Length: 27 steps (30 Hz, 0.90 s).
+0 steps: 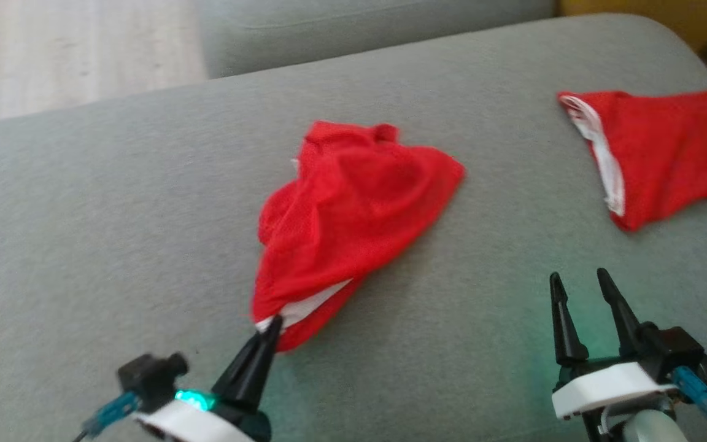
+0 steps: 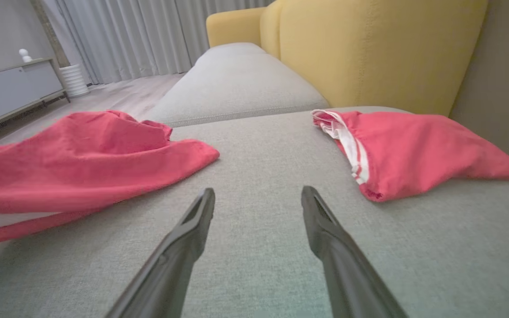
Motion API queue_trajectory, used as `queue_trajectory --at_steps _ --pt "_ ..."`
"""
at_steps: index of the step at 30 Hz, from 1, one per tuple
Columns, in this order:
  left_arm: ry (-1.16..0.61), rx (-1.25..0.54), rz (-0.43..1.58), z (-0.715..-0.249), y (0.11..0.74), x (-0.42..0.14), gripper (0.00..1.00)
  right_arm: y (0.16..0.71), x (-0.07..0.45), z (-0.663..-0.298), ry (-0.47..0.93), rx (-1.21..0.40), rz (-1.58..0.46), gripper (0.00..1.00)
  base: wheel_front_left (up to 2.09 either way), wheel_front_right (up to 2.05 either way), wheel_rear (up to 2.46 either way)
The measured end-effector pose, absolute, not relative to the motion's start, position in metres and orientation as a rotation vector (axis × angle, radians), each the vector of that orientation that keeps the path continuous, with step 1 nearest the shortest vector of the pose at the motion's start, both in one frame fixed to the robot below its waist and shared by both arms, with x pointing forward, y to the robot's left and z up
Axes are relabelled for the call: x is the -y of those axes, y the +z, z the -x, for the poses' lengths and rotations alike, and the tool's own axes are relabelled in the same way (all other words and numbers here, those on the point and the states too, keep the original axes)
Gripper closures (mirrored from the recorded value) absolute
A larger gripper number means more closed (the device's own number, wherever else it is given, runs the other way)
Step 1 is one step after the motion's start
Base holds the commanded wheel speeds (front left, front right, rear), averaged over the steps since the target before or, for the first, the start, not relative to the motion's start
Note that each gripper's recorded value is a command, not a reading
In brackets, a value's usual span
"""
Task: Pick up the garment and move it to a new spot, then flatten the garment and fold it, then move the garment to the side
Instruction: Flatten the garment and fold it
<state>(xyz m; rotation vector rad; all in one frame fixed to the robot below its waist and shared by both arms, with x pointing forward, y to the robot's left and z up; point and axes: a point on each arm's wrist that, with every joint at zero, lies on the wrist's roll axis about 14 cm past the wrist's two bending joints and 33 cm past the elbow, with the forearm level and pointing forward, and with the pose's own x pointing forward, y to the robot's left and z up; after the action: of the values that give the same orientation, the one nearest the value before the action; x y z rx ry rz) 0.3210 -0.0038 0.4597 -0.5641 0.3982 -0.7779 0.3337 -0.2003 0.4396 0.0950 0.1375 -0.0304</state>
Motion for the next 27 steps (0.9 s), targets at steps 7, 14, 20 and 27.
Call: queue_trajectory --at_steps 7,14,20,27 --pt "-0.519 -0.446 0.598 -0.297 0.422 -0.06 1.0 0.439 0.171 -0.347 0.072 -0.138 -0.071 0.0 0.0 0.0 0.0" --pt "-0.424 -0.513 0.578 -0.276 0.392 -0.085 0.84 0.441 0.162 -0.345 0.104 -0.132 -0.06 0.0 0.0 0.0 0.0" --pt "-0.375 -0.474 0.516 -0.287 0.393 -0.108 0.0 0.444 0.167 -0.341 0.089 -0.125 -0.06 0.0 0.0 0.0 0.0" --pt "-0.309 -0.498 0.278 -0.292 0.385 -0.15 0.0 0.441 0.175 -0.337 0.062 -0.132 -0.061 0.0 0.0 0.0 0.0"
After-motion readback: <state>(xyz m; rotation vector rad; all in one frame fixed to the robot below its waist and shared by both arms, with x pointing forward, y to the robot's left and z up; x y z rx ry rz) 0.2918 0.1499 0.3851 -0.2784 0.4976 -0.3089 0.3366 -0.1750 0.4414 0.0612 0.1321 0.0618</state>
